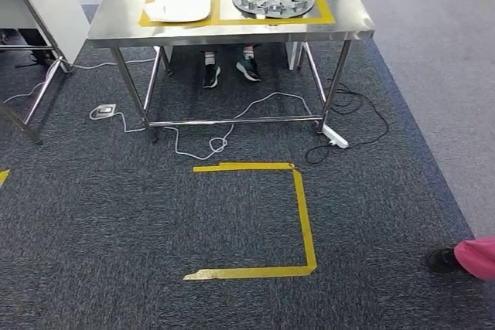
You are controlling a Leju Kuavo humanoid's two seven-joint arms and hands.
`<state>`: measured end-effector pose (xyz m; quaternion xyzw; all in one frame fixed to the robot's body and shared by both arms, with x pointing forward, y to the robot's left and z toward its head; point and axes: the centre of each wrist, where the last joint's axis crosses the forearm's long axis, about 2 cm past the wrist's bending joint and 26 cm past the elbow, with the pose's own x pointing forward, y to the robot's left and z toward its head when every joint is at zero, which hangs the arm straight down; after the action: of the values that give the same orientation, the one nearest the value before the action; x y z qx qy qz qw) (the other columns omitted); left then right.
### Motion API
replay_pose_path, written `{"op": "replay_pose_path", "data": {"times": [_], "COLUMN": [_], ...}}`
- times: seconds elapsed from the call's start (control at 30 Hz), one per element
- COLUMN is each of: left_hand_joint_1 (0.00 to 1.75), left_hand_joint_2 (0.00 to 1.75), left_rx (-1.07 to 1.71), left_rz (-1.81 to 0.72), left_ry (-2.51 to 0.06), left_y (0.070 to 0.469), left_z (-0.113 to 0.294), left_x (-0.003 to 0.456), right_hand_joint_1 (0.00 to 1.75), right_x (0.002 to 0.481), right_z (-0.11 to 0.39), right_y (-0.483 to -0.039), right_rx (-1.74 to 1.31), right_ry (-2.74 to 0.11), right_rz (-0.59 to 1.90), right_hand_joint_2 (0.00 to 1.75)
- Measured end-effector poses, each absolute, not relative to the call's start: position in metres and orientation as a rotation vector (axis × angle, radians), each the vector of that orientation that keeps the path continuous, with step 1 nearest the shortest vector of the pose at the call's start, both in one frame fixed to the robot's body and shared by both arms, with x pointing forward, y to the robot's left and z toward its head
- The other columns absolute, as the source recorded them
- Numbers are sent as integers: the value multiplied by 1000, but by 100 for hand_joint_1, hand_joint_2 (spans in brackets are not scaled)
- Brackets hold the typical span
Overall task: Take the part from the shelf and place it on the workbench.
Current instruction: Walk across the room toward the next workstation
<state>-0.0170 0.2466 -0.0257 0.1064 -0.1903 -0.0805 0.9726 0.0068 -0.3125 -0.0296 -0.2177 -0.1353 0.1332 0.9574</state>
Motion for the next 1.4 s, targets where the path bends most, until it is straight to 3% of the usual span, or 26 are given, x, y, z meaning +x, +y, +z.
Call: {"op": "replay_pose_path", "data": {"times": [1.4], "left_hand_joint_1": [0], "left_hand_joint_2": [0], "left_rx": [201], "left_rz": [-194], "left_ry": [-382], "left_y": [246], "left_z": [-32], "left_x": [-19], "right_hand_joint_1": [0], "right_x": [2], "right_z": [-32], "right_y": [-312], "right_rx": [-435], "right_ry": [-273], "right_rz": [265], "right_hand_joint_2": [0]}}
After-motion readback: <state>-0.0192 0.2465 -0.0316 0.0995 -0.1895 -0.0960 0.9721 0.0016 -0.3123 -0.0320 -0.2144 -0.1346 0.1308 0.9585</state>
